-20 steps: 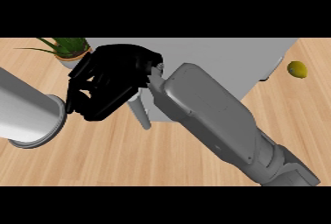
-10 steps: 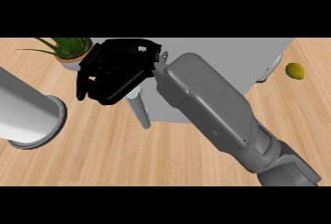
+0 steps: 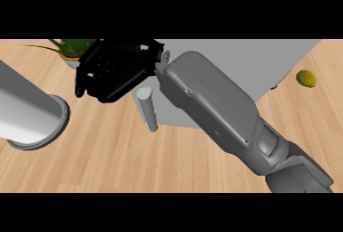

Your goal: Pick up the wine, place it into the cabinet and close the cabinet

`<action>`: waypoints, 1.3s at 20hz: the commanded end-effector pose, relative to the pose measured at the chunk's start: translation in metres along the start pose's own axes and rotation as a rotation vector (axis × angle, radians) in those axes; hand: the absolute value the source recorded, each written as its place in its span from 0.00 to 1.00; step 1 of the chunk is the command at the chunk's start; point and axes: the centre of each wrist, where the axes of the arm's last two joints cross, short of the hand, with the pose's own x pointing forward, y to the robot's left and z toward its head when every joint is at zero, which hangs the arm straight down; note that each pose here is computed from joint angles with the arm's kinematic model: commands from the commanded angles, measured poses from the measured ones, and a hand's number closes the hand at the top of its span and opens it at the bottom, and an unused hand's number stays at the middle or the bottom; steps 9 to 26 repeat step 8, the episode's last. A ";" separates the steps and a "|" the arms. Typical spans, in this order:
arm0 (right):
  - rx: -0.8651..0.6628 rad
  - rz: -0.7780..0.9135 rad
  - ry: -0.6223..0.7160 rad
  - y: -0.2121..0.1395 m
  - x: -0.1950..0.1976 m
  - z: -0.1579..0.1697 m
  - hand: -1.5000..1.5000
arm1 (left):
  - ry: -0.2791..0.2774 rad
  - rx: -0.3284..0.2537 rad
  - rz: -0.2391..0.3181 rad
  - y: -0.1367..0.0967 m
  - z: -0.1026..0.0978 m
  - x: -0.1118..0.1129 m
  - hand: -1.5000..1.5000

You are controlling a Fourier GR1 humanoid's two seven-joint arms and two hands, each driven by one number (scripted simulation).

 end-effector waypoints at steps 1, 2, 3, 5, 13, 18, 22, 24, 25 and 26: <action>-0.351 -0.048 -0.065 -0.056 -0.003 0.069 1.00 | -0.018 -0.028 0.022 -0.002 -0.004 0.000 0.00; -0.382 -0.046 -0.082 -0.057 0.003 0.068 1.00 | -0.031 -0.029 0.022 -0.003 -0.004 0.000 0.00; -0.392 -0.054 -0.084 -0.058 -0.010 0.072 1.00 | -0.024 -0.034 0.005 0.004 -0.006 0.006 0.00; -0.417 -0.048 -0.098 -0.060 -0.006 0.072 1.00 | -0.016 -0.052 0.009 -0.004 -0.009 0.003 0.00; -0.437 -0.040 -0.095 -0.058 -0.006 0.065 1.00 | -0.001 -0.079 0.021 -0.011 -0.010 0.001 0.00; -0.437 -0.040 -0.095 -0.058 -0.006 0.065 1.00 | -0.001 -0.079 0.021 -0.011 -0.010 0.001 0.00; -0.437 -0.040 -0.095 -0.058 -0.006 0.065 1.00 | -0.001 -0.079 0.021 -0.011 -0.010 0.001 0.00; -0.437 -0.040 -0.095 -0.058 -0.006 0.065 1.00 | -0.001 -0.079 0.021 -0.011 -0.010 0.001 0.00; -0.437 -0.040 -0.095 -0.058 -0.006 0.065 1.00 | -0.001 -0.079 0.021 -0.011 -0.010 0.001 0.00; -0.437 -0.040 -0.095 -0.058 -0.006 0.065 1.00 | -0.001 -0.079 0.021 -0.011 -0.010 0.001 0.00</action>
